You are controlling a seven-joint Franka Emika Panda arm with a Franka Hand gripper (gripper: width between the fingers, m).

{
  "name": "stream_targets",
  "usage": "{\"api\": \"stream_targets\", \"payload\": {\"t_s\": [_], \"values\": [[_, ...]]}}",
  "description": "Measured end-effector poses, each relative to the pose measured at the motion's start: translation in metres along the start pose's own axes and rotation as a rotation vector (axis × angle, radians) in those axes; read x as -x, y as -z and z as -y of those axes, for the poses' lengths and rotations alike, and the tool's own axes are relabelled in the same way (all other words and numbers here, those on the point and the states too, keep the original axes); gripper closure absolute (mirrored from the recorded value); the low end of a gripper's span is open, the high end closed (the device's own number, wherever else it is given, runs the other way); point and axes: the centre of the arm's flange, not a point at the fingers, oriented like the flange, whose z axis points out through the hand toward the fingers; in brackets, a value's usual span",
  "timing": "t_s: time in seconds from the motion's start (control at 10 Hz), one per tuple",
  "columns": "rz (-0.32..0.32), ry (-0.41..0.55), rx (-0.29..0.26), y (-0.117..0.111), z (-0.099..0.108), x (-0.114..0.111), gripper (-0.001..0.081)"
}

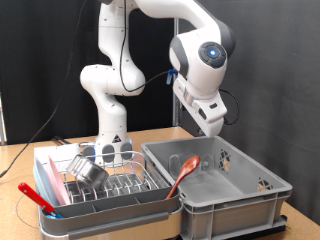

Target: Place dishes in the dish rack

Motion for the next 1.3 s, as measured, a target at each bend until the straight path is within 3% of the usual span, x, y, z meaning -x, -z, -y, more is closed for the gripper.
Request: {"api": "stream_targets", "payload": {"t_s": [0.2,0.5,1.0,1.3], "values": [[-0.026,-0.028,0.004,0.000,0.000,-0.002,0.0003],[-0.091,-0.160,0.043,-0.016,0.000,-0.021,0.0003],[0.020,-0.164,0.069,-0.052,-0.008,-0.039,0.0003],[0.017,-0.110,0.028,-0.077,-0.016,-0.057,0.0003]]}}
